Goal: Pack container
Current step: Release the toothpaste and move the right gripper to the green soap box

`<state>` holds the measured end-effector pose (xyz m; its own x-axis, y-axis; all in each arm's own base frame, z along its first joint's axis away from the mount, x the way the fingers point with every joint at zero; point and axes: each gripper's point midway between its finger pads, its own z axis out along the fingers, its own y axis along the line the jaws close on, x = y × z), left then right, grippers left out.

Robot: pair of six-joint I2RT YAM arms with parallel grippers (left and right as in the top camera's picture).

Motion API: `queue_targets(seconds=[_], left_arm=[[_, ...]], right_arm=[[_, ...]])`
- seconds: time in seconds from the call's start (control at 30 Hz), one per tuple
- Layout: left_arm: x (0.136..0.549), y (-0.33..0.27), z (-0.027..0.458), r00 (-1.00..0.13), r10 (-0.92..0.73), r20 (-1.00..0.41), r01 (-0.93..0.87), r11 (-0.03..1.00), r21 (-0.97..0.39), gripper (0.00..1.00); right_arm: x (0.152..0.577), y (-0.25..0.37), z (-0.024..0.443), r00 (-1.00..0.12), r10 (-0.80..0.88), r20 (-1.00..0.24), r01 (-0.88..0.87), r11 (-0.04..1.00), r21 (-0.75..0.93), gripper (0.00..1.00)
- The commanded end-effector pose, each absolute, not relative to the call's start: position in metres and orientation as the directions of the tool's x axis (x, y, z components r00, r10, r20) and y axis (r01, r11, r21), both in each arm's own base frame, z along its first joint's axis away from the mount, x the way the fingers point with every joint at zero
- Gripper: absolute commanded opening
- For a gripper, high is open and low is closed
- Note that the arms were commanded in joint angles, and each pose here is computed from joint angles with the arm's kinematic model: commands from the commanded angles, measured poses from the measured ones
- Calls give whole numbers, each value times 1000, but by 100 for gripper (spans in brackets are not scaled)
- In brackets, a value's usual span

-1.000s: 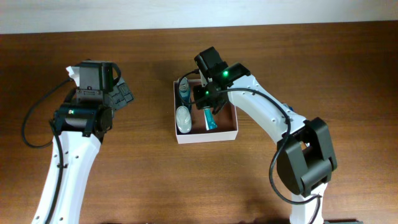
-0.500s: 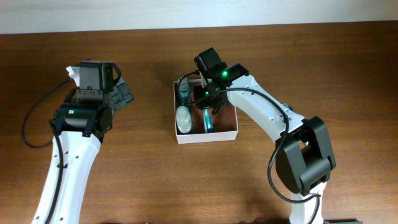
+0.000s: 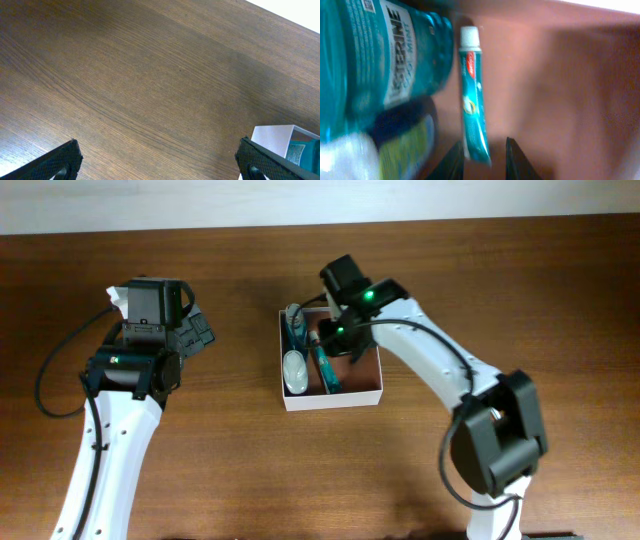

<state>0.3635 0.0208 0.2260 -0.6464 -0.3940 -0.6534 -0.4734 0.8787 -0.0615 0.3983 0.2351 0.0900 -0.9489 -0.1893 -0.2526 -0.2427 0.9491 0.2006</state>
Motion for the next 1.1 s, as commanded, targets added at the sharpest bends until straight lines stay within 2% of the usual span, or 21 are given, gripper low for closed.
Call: queue_targets(seconds=[0.0, 0.23, 0.47, 0.8, 0.9, 0.97, 1.07], left_arm=[[365, 22, 227, -642, -401, -654, -479, 875, -66, 100], [365, 22, 227, -642, -401, -654, -479, 875, -66, 99], [365, 22, 227, -642, -401, -654, -479, 875, -66, 99], [365, 22, 227, -642, -401, -654, -479, 875, -66, 99], [365, 22, 227, -642, -401, -654, -479, 875, -66, 99], [365, 22, 227, -642, -401, -654, -479, 875, -66, 100], [365, 22, 227, -642, -401, -654, -479, 875, -66, 99]], right_arm=[[398, 197, 151, -903, -238, -357, -303, 943, 139, 21], [369, 87, 144, -969, -194, -156, -167, 971, -172, 21], [349, 35, 102, -996, -76, -42, -67, 979, -191, 21], [325, -28, 47, -995, 101, 15, 96, 976, -194, 28], [324, -34, 38, -995, 98, 8, 95, 977, -192, 33], [324, -32, 33, -998, 62, 7, 59, 981, -185, 41], [324, -21, 28, -1000, -3, 17, -6, 991, -133, 45]])
